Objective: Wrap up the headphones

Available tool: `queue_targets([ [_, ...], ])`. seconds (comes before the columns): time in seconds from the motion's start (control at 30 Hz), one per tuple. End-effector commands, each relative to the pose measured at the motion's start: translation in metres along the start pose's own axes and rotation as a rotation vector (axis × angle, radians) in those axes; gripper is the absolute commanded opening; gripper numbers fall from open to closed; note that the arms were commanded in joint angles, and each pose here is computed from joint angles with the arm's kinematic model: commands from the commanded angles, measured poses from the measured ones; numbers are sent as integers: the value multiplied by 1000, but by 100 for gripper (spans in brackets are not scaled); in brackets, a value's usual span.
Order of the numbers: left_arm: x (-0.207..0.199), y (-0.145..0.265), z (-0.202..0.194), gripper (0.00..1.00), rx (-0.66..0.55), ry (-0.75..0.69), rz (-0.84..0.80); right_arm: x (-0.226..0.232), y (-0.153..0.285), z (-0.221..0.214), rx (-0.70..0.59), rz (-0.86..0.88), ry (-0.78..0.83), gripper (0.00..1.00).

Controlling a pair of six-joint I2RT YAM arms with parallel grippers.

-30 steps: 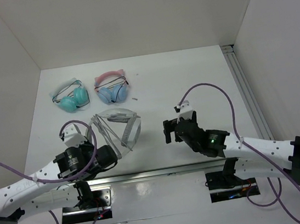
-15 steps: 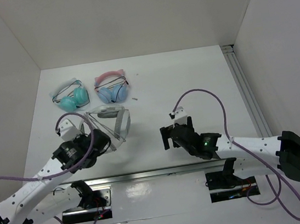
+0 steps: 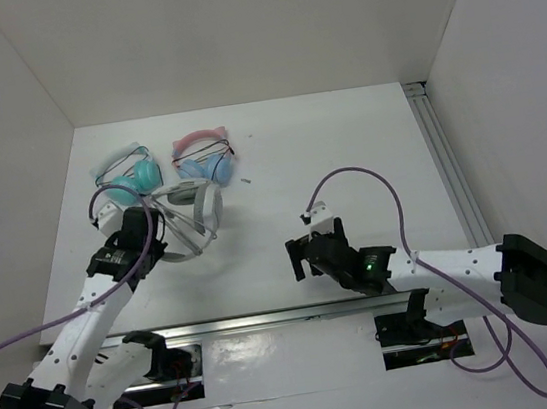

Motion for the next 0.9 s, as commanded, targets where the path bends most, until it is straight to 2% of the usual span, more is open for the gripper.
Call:
queue_targets([
  [0.0,-13,-7,14,0,-16,124,-93,15,-1,7,-38,40,-8,100],
  [0.1,-4,-15,14,0,-13,162,-58,16,-3,7,-38,40,-8,100],
  [0.33,16,-40,-6,0,79,223,30,23,-2,4,-36,71,6,100],
  [0.57,35,-44,-10,0,37,314,102,25,-4,-1,-37,77,25,100],
  [0.73,46,-53,-21,0,75,336,159,27,-5,-10,-11,92,51,100],
  [0.87,59,-61,-27,15,103,375,235,30,-7,-8,-17,95,47,100],
])
Point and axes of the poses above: each gripper's point midway between its finger pads, its own y axis back along the fingers, its own x axis along the line the jaws close on, z = x × y, the point moved 6 cm from there along y, back along the fingers, and after that the axes turned 4 degrees about -y, right-handed, at the moved point
